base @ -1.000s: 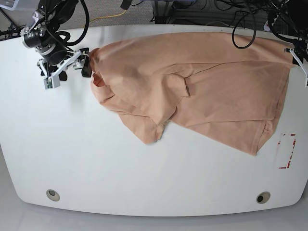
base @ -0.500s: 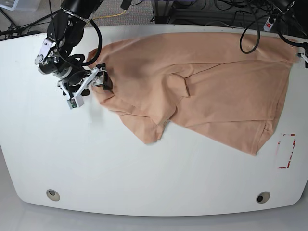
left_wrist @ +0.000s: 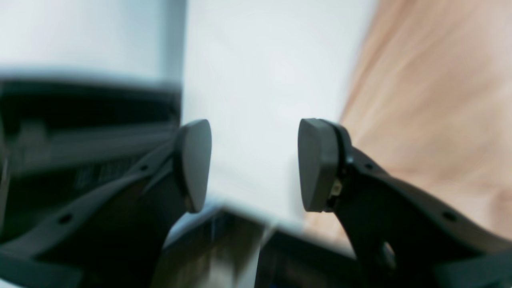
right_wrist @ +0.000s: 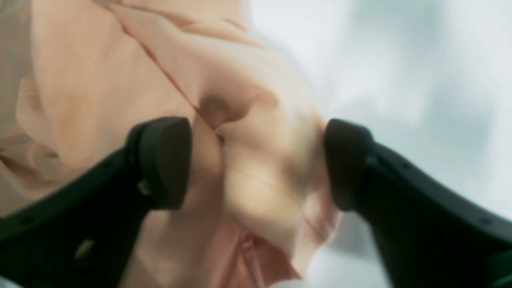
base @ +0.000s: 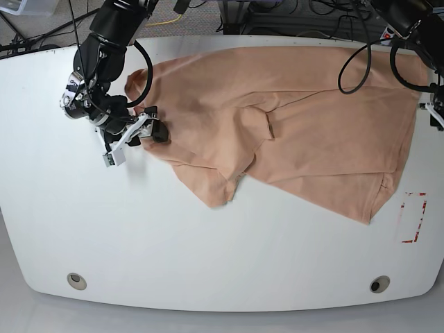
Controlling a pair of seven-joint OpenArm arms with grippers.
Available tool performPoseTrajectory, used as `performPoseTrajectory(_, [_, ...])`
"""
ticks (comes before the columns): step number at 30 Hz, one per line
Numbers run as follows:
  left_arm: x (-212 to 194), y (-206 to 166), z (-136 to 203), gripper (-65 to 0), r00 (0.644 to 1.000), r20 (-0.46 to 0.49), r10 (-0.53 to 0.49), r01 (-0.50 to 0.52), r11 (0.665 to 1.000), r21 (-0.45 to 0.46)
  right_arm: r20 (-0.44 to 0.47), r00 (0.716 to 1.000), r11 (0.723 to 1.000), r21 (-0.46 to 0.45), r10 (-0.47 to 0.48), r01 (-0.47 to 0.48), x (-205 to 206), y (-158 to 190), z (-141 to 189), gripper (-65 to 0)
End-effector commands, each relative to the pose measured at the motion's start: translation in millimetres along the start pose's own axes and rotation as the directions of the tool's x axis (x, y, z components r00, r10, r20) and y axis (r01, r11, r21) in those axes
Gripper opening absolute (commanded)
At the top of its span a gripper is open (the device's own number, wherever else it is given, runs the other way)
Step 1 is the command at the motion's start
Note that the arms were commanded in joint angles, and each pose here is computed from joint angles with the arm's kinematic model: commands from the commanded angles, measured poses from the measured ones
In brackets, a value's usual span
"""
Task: Fold the T-shirt properly
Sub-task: 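Open the left gripper and move it down to the shirt hem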
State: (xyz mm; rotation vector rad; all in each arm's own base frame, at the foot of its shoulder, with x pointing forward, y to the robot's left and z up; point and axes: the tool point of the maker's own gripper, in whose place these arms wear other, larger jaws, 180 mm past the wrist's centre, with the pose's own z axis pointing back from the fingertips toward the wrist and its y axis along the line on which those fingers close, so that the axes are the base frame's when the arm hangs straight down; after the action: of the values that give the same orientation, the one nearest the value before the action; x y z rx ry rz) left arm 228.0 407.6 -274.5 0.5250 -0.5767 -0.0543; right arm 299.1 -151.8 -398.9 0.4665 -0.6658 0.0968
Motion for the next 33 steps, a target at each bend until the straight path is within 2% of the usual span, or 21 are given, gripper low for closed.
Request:
performPoseTrajectory(1, [5.2,-0.2,-5.0,-32.5,1.000,-0.006,-0.026,0.026,1.000,-0.005,0.066,0.998,1.000,0.015,0.003,-0.004,17.0,1.1,0.6,-34.1])
performPoseTrajectory(4, [23.3,-6.9,-16.1,-32.5,1.000,0.020,0.002,-0.002,0.999,-0.041,0.086,0.996,1.000,0.016,0.003,-0.005,20.6,1.5,0.6,-57.9])
performPoseTrajectory(5, [26.0,-9.5,-21.3,-32.4,1.000,0.018,0.014,-0.013,0.998,-0.058,0.085,0.996,1.000,0.017,0.004,-0.006,20.6,1.9,0.4,-63.6])
performPoseTrajectory(6, [26.3,-11.0,-25.1,-32.4,1.000,0.013,0.024,-0.023,0.997,-0.070,0.088,0.996,1.000,0.017,0.006,-0.007,22.1,2.0,0.4,-65.0])
performPoseTrajectory(8, [31.1,-15.5,-34.6,-30.3,0.999,0.009,0.053,-0.052,0.993,-0.104,0.093,0.996,1.000,0.015,0.011,-0.012,25.8,1.5,0.7,-65.0])
performPoseTrajectory(11, [41.6,-21.9,-49.9,-21.4,0.995,0.002,0.103,-0.102,0.982,-0.158,0.090,0.996,1.000,-0.001,0.023,-0.023,27.4,-5.3,4.7,-65.0])
performPoseTrajectory(14, [52.4,-27.5,-59.7,-16.1,0.991,0.000,0.135,-0.133,0.971,-0.198,0.088,0.996,1.000,-0.007,0.028,-0.027,27.7,-7.9,6.3,-65.0])
performPoseTrajectory(17, [67.5,-46.0,-72.1,-15.7,0.992,-0.008,0.124,-0.122,0.957,-0.265,0.089,0.996,1.000,-0.009,0.029,-0.029,28.6,-8.3,6.6,-65.0])
performPoseTrajectory(25, [91.9,-80.2,-91.3,-15.7,0.991,0.034,0.129,-0.107,0.922,-0.372,0.089,0.996,1.000,-0.009,0.029,-0.029,28.6,-8.3,6.6,-65.0])
performPoseTrajectory(30, [92.5,-98.1,-103.4,-15.7,0.988,-0.002,0.156,-0.141,0.888,-0.437,0.091,0.995,1.000,-0.006,0.028,-0.028,28.9,-8.0,6.7,-65.0])
performPoseTrajectory(33, [95.5,-111.7,-107.0,-15.7,0.981,-0.001,0.194,-0.169,0.852,-0.496,0.094,0.995,1.000,-0.003,0.027,-0.027,29.5,-7.4,6.7,-65.0])
